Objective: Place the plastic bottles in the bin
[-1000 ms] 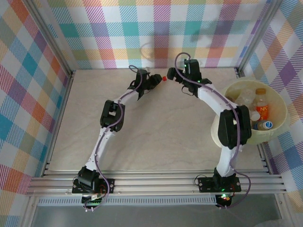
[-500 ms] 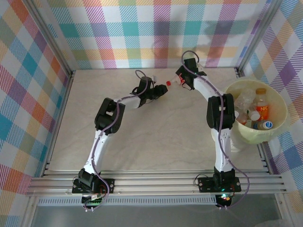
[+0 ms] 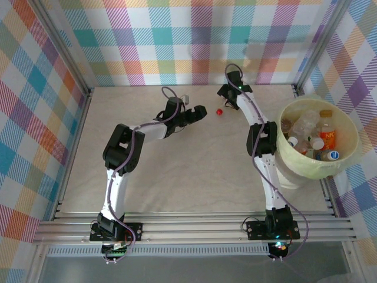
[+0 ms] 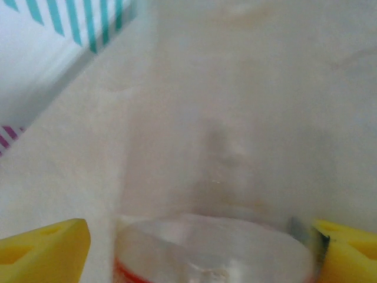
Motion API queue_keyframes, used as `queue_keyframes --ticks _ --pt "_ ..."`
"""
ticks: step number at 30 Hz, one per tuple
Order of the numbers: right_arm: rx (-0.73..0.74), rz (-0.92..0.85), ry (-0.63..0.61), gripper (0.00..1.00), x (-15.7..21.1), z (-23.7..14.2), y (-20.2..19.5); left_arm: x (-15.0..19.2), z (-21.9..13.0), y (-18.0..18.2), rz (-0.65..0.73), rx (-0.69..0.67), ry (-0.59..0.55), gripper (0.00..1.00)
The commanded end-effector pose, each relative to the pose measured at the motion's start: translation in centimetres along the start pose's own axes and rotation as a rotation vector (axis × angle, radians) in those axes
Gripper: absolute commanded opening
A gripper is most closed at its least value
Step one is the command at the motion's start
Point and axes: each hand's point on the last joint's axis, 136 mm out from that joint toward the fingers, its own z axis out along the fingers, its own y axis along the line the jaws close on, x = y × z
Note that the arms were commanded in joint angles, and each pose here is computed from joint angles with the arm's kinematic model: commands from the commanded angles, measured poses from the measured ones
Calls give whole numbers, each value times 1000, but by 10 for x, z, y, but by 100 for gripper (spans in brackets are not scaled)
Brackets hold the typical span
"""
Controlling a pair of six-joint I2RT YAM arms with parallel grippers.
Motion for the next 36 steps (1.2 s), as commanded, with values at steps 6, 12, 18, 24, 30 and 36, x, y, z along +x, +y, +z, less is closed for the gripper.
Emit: queue_keyframes --ticks 6,12,18,24,30,36 --pt "24 -166 116 64 42 -41 -26 -20 -43 -15 73 -32 -98 100" --pt "-99 -346 78 50 57 -88 -6 -13 -64 -19 58 -31 -94 100" --pt "-256 -523 40 43 89 -149 26 -5 -102 -29 66 -39 -108 100" --pt "-429 -613 -27 43 118 -223 47 12 -137 -49 90 -53 -118 100" --pt "-567 -666 -73 41 135 -290 49 32 -163 -81 143 -42 -133 100" --pt "-638 -707 -191 40 121 -370 36 32 -189 -111 148 24 -182 100"
